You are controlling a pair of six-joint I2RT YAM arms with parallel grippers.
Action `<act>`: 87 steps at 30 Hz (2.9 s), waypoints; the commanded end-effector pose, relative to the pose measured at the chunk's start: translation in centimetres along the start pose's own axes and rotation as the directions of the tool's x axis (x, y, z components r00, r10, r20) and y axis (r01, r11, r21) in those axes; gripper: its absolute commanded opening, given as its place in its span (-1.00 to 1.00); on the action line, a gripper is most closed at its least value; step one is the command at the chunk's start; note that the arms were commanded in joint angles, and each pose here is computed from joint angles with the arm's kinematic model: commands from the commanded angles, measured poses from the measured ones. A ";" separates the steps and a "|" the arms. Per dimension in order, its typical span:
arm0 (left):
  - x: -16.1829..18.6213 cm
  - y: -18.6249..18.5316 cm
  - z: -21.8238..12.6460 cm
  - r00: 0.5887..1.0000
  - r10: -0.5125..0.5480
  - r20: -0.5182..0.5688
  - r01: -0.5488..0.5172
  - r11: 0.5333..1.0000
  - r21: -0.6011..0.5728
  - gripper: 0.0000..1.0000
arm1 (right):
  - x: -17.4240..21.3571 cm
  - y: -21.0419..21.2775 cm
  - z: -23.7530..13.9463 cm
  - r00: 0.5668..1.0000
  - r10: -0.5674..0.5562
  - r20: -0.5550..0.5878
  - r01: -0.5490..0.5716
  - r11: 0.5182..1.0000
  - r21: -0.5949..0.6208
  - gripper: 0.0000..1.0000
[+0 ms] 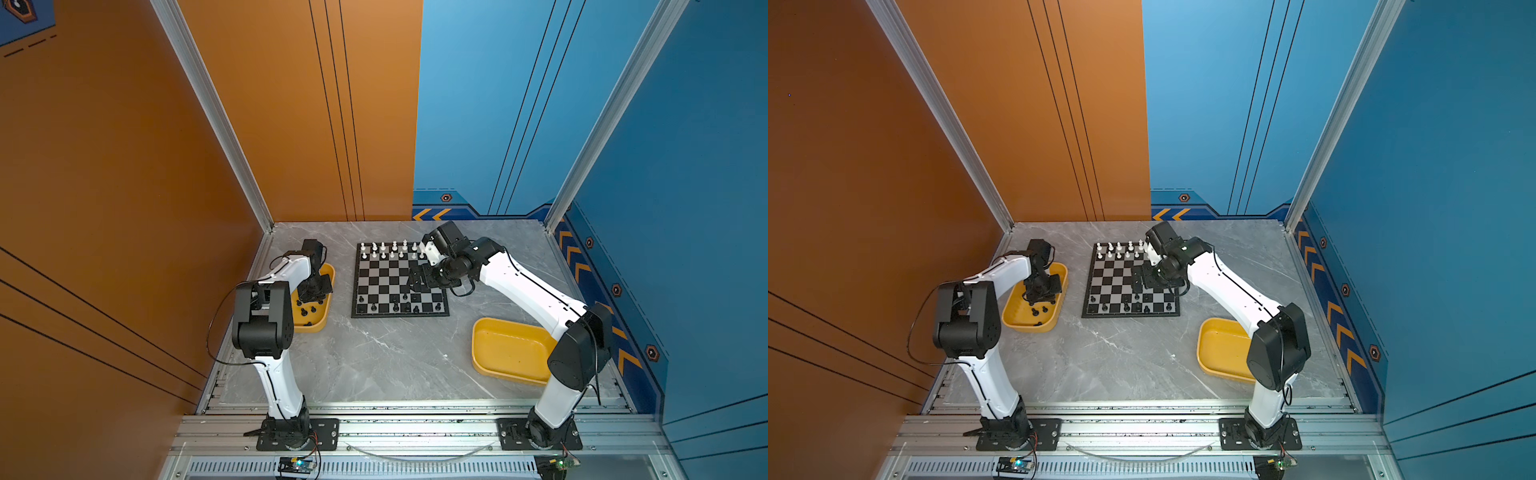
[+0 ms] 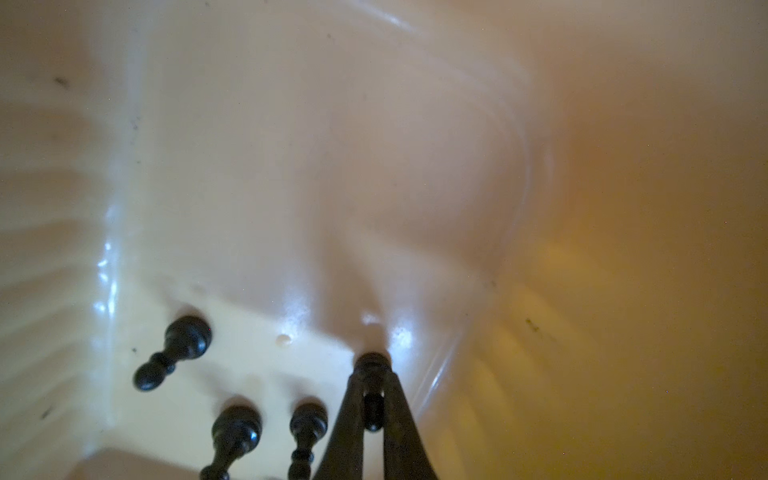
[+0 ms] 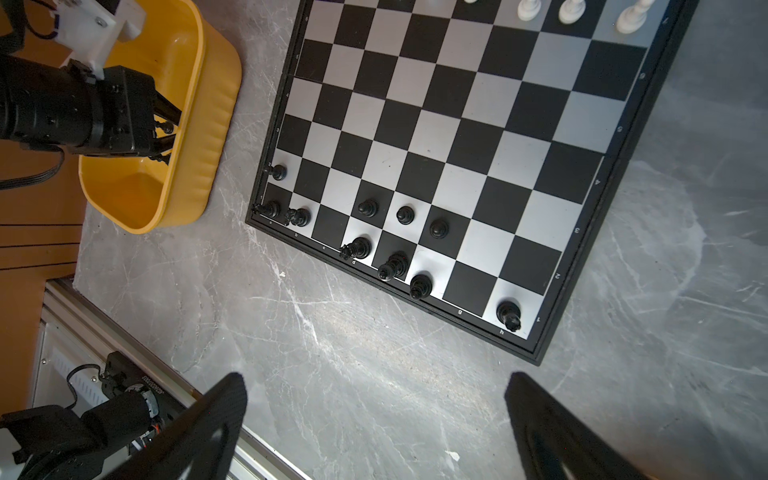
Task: Set up the chess pieces on the board
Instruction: 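Carry the black pawn to the second row while the right gripper hovers nearby, then lower the black pawn onto the square beside the first pawn, then open the left gripper and move it back over the yellow tray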
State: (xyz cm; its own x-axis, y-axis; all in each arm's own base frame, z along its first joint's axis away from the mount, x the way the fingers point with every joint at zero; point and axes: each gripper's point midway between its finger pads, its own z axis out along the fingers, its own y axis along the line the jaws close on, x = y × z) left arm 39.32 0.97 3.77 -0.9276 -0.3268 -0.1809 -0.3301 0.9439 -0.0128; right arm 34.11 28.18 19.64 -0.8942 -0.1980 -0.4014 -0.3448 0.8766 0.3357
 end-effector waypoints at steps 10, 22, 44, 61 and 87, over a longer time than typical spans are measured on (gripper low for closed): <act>-2.8 -3.0 -8.9 0.988 0.025 0.153 -0.034 0.998 0.058 -0.87 | 1.2 -1.4 -2.1 1.000 -0.007 0.016 0.007 0.999 0.034 0.99; 0.2 -13.4 -10.9 0.964 0.183 0.193 -0.207 0.972 0.114 -0.85 | 3.6 -2.8 -3.8 1.000 0.008 0.025 -0.010 0.999 0.045 0.99; 3.8 -17.7 -4.8 0.959 0.276 0.068 -0.282 0.953 0.106 -0.87 | 5.3 -5.5 -6.2 0.996 0.069 0.062 -0.073 0.995 0.063 0.99; 5.7 -17.7 -3.8 0.953 0.301 0.025 -0.302 0.948 0.101 -0.86 | 5.3 -5.6 -5.9 0.996 0.073 0.051 -0.076 0.996 0.056 0.99; 6.2 -17.3 -2.8 0.953 0.304 0.011 -0.304 0.948 0.092 -0.37 | 5.9 -6.0 -6.0 0.995 0.087 0.052 -0.091 0.994 0.066 0.99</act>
State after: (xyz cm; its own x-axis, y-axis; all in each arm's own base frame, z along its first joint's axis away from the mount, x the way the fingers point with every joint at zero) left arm 39.08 -17.46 6.29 -0.9775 -0.0275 -0.2092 -0.0174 0.9986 -0.0499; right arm 29.65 20.03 20.18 -0.9069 -0.1003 -0.4093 -0.2504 0.9095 0.3318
